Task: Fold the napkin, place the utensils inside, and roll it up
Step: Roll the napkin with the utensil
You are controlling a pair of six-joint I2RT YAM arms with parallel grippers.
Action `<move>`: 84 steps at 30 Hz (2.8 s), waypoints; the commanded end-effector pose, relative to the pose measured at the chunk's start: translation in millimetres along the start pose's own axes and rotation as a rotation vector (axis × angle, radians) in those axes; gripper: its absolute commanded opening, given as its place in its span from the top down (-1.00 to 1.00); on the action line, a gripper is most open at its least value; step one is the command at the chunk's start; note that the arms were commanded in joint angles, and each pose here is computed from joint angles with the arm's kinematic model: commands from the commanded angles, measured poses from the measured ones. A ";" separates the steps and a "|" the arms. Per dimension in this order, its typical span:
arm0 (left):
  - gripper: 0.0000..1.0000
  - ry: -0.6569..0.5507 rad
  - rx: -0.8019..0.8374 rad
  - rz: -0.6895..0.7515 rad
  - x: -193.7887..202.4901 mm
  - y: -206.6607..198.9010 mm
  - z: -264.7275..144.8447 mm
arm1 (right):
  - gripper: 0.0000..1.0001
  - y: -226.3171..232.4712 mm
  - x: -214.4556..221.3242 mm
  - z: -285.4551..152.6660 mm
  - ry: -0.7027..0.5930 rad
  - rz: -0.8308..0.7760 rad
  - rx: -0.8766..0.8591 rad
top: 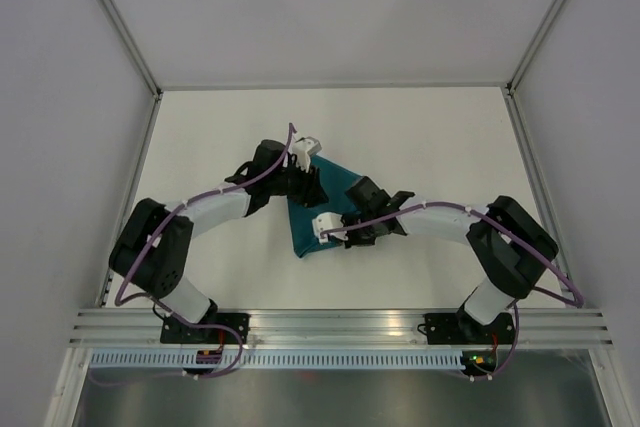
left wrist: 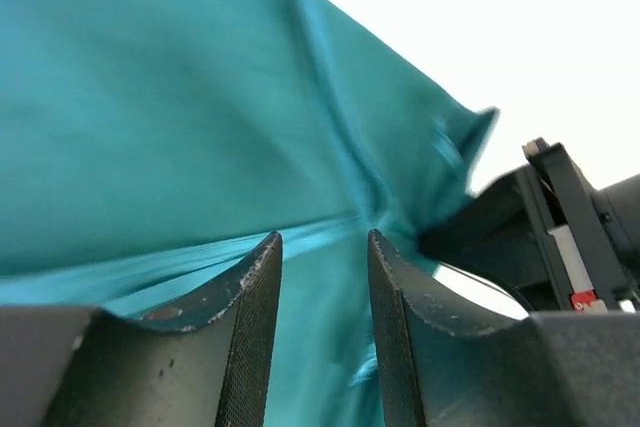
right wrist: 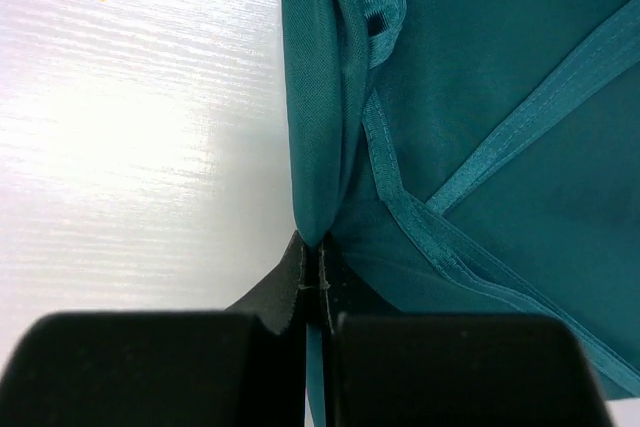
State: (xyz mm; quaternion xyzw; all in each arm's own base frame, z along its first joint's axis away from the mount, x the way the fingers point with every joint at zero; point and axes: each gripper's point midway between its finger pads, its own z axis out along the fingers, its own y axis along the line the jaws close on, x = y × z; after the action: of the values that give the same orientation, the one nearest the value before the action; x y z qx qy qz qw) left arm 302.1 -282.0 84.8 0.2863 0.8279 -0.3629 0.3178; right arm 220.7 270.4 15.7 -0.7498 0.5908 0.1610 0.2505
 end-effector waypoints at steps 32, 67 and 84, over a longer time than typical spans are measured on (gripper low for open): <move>0.02 -0.386 -0.554 0.757 -45.0 -103.7 -81.8 | 0.99 -9.2 24.1 17.8 0.042 0.518 -0.660; -0.13 0.080 -0.326 0.866 76.6 -60.1 35.9 | 0.99 -20.1 29.8 21.6 0.031 0.620 -0.712; 0.79 0.213 -0.269 0.792 103.4 -46.0 48.9 | 0.99 -18.9 26.4 14.4 0.001 0.640 -0.741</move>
State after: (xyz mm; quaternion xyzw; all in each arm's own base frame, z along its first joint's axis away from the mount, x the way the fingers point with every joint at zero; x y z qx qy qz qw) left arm 230.3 -322.7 20.9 0.5560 0.7116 -0.0533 0.4261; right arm 235.9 263.7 11.4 -0.5378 0.7100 0.4408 -0.1111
